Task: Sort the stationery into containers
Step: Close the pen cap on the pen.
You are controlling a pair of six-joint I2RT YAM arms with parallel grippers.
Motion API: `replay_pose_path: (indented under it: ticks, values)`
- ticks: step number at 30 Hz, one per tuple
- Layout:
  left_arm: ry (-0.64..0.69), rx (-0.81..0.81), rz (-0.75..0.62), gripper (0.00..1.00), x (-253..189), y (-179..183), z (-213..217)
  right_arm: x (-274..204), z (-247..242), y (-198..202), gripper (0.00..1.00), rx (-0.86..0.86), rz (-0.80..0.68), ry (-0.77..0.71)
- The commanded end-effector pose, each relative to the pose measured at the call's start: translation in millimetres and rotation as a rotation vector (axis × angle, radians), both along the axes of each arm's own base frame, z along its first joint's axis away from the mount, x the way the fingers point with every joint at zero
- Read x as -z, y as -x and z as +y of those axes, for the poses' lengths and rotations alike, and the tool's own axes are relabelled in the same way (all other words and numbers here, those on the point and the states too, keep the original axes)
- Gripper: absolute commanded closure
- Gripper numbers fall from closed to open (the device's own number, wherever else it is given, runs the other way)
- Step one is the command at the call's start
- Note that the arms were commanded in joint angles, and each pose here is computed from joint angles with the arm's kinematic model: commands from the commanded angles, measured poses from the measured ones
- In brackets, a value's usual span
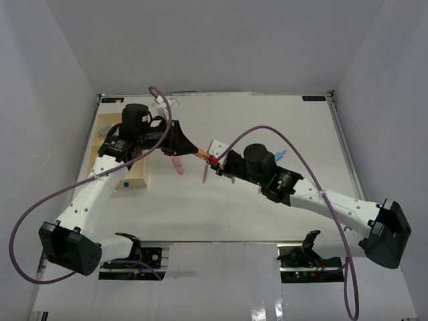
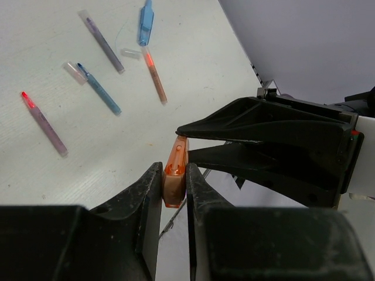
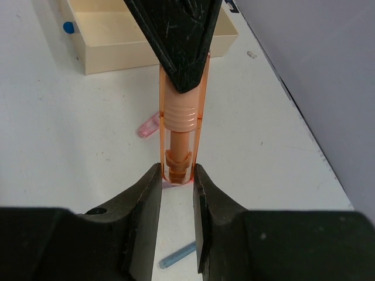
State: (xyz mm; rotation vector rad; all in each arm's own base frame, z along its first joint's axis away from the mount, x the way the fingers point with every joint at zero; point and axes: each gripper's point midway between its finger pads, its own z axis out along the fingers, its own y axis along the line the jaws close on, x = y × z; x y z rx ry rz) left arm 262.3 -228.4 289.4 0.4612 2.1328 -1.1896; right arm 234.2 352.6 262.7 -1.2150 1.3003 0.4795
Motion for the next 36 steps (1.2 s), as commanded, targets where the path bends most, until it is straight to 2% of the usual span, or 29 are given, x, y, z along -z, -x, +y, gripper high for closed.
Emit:
replay_pose_path:
  ticks: [1,12,16,19,23,26,29,35,36]
  values:
    - [-0.043,0.108,0.076,0.93,35,26,-5,-134,2,16,0.92,-0.075,-0.298,-0.365]
    - [-0.093,0.103,0.077,0.94,65,14,-4,-141,6,14,0.92,-0.092,-0.425,-0.341]
    - [-0.090,0.099,0.082,0.94,67,11,-5,-136,11,8,0.92,-0.084,-0.431,-0.317]
    - [-0.085,0.091,0.068,1.00,63,7,-6,-130,13,6,0.92,-0.079,-0.423,-0.305]
    - [-0.077,0.077,0.046,1.00,56,4,-6,-121,12,5,0.90,-0.072,-0.404,-0.292]
    - [-0.072,0.068,0.030,1.00,50,2,-6,-114,10,5,0.85,-0.068,-0.386,-0.275]
    - [-0.070,0.052,0.006,1.00,44,-1,-6,-109,8,3,0.77,-0.055,-0.368,-0.260]
    - [-0.083,-0.021,-0.067,1.00,29,-14,0,-91,3,5,0.50,-0.045,-0.309,-0.222]
    - [-0.084,-0.035,-0.078,1.00,27,-16,1,-90,1,7,0.42,-0.047,-0.302,-0.218]
